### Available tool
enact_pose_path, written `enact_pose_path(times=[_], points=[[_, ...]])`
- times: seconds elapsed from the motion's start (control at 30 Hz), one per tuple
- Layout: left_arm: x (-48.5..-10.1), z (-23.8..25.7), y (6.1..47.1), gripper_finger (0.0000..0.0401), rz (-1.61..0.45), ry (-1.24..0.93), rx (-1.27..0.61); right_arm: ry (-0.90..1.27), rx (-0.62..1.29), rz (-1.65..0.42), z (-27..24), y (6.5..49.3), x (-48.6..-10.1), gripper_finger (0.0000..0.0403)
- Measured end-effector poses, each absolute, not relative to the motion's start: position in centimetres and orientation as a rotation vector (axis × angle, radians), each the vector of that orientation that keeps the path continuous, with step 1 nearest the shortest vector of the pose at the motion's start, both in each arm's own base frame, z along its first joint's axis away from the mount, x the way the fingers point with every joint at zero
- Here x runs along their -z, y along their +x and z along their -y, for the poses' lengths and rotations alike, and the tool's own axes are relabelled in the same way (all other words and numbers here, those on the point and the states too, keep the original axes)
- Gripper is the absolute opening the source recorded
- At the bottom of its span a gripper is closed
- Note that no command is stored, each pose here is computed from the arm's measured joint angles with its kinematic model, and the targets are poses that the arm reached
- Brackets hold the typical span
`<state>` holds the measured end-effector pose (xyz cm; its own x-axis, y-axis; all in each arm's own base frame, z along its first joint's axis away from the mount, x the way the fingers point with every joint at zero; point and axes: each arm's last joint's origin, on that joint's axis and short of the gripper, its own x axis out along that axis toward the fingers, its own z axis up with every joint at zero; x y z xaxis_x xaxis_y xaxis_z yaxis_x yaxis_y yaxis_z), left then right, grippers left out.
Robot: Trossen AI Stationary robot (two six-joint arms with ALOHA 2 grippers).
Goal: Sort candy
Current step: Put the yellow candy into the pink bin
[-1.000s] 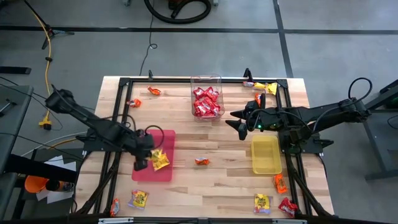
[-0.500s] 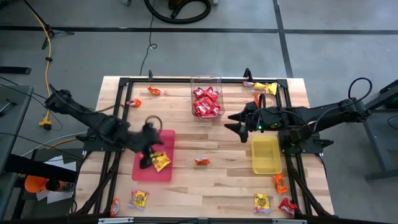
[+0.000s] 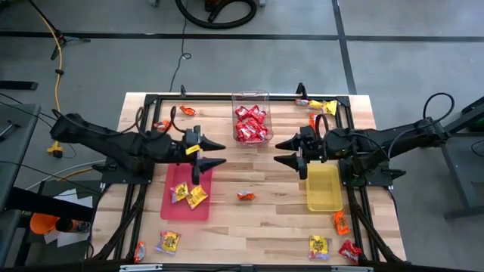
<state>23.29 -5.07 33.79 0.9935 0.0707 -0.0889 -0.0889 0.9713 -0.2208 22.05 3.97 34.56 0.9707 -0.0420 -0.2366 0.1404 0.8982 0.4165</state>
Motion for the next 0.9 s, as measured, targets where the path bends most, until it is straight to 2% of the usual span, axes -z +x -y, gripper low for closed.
enact_pose_path(times=[0.17,0.4,0.6,0.9], points=[[-30.8,4.6,23.4,0.0202,-0.008,-0.336,-0.092,0.515,0.074,-0.279,-4.1,21.9,-34.1,0.0249],[-30.3,3.8,23.4,0.0202,0.009,-0.361,-0.129,0.891,-0.131,-0.464,-7.1,21.2,-33.6,0.0249],[-30.2,3.2,23.5,0.0202,0.003,-0.357,-0.156,1.048,-0.105,-0.827,-13.0,20.2,-30.2,0.0249],[-29.7,2.7,23.6,0.0202,-0.048,-0.346,-0.15,1.052,0.099,-1.401,-20.6,19.4,-21.9,0.0249]])
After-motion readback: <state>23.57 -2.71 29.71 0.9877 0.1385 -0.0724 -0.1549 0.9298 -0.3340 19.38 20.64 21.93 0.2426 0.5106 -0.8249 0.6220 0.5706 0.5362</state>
